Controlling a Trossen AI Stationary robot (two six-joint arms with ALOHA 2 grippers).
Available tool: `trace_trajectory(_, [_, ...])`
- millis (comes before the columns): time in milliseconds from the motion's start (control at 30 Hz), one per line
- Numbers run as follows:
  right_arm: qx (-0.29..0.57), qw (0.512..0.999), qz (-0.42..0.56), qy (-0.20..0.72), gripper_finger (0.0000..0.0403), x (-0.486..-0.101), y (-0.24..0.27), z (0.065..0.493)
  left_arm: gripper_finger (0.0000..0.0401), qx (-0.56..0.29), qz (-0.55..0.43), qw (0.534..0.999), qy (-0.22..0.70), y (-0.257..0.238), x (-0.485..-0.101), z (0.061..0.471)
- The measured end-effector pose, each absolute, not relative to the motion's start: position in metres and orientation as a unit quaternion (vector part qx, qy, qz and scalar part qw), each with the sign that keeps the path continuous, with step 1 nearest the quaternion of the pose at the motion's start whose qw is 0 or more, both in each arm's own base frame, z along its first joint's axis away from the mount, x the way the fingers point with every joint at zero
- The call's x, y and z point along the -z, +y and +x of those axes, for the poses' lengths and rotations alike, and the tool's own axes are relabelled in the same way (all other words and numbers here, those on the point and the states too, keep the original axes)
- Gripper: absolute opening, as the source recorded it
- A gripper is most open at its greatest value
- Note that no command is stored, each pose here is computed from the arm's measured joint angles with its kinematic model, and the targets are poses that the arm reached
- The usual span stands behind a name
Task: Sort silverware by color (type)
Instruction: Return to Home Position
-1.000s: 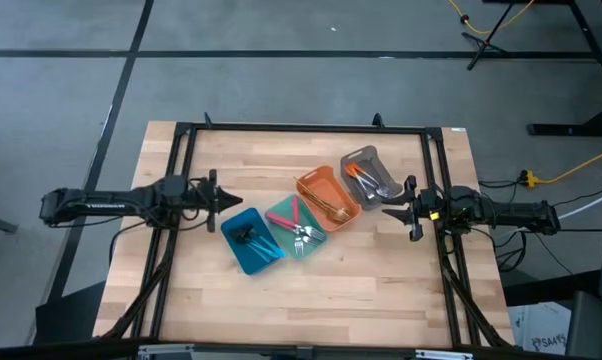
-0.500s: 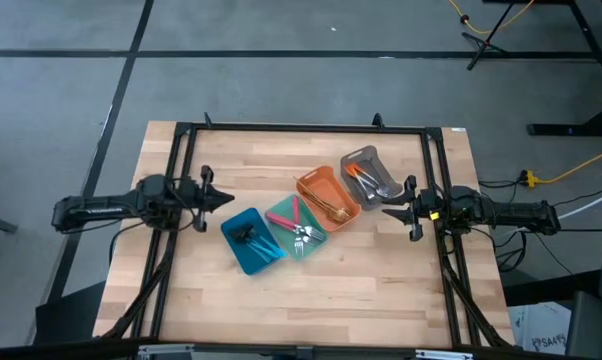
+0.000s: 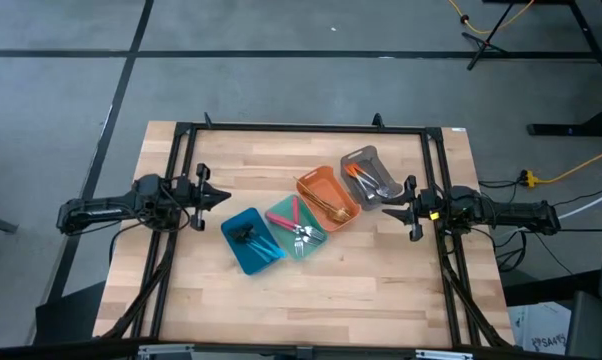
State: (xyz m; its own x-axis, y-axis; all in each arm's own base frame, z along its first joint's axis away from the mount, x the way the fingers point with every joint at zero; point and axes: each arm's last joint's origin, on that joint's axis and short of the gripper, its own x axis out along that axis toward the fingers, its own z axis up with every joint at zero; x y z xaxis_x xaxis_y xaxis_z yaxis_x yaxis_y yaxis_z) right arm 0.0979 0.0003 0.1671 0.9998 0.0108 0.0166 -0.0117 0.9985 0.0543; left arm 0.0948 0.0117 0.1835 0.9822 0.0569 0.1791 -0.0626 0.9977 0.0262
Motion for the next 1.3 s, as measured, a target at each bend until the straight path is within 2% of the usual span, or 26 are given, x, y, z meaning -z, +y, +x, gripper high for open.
trace_trajectory(433, [-0.006, 1.0, 0.027, -0.008, 0.0106, -0.167, 0.0, 0.098, 0.0002, -0.03, 0.004, 0.999, -0.016, 0.012, -0.169, 0.096])
trace_trajectory(1300, [-0.006, 1.0, 0.027, -0.008, 0.0106, -0.167, 0.0, 0.098, 0.0002, -0.062, 0.006, 0.998, -0.01, 0.014, -0.168, 0.096])
